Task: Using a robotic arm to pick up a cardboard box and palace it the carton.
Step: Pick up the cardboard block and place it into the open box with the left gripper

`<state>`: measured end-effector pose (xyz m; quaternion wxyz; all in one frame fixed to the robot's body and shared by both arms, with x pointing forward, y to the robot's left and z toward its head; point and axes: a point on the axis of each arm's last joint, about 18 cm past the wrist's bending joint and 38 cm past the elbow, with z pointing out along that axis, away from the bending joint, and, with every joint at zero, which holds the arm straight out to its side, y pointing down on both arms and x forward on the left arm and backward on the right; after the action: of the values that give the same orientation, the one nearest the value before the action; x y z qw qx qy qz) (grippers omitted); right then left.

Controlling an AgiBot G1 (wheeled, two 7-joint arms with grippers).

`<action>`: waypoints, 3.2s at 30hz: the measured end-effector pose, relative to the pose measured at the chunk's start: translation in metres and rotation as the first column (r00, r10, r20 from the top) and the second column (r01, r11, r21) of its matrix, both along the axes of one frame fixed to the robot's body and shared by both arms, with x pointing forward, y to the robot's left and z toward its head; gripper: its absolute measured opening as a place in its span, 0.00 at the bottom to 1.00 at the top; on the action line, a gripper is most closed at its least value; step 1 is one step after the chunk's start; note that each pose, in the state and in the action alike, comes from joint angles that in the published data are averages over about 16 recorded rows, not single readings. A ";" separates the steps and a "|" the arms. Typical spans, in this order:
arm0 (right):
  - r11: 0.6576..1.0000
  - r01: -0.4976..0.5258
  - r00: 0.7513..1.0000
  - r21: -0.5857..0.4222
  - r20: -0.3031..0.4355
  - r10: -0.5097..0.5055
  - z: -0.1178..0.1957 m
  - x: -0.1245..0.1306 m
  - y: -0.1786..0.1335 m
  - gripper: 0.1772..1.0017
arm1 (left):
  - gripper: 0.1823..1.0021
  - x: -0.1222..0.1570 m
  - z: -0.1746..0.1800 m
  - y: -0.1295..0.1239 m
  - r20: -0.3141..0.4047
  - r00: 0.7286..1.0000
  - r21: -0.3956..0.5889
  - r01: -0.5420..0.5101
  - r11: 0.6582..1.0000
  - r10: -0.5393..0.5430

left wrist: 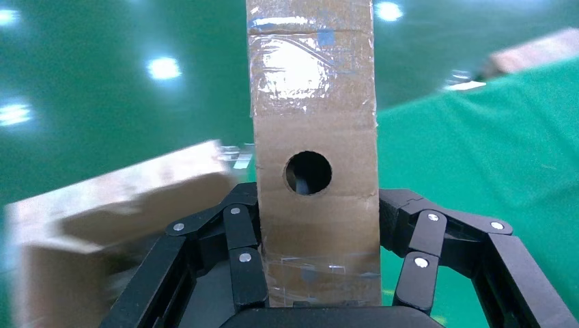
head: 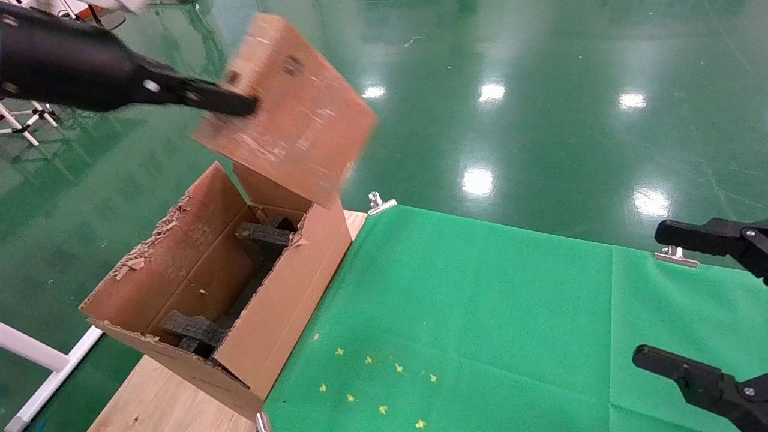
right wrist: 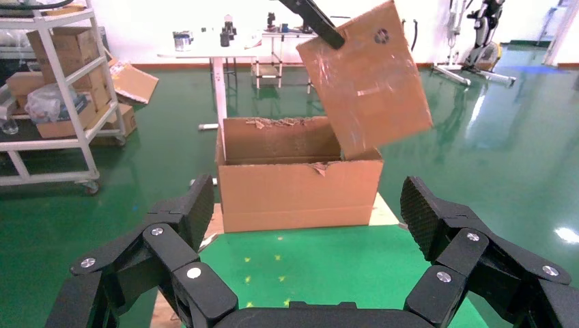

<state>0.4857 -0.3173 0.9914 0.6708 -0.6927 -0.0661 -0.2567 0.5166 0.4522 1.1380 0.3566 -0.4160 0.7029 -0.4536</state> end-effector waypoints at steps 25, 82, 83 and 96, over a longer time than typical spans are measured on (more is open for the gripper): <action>1.000 0.000 1.000 0.000 0.000 0.000 0.000 0.000 0.000 1.00 | 0.14 0.013 -0.101 0.157 -0.132 0.931 0.018 -0.342 0.940 0.341; 1.000 0.000 1.000 0.000 0.000 0.000 0.000 0.000 0.000 1.00 | 0.10 0.093 -0.230 0.168 -0.169 0.837 0.084 -0.513 0.854 0.520; 1.000 0.000 1.000 0.000 0.000 0.000 0.000 0.000 0.000 1.00 | 0.10 0.094 -0.231 0.166 -0.171 0.838 0.082 -0.511 0.855 0.518; 1.000 0.000 1.000 0.000 0.000 0.000 0.000 0.000 0.000 1.00 | 0.09 0.113 -0.255 0.147 -0.189 0.843 0.101 -0.492 0.864 0.503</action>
<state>0.4857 -0.3173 0.9914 0.6708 -0.6927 -0.0661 -0.2567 0.6296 0.5991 0.8832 0.3960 -0.6205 0.6154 -0.2820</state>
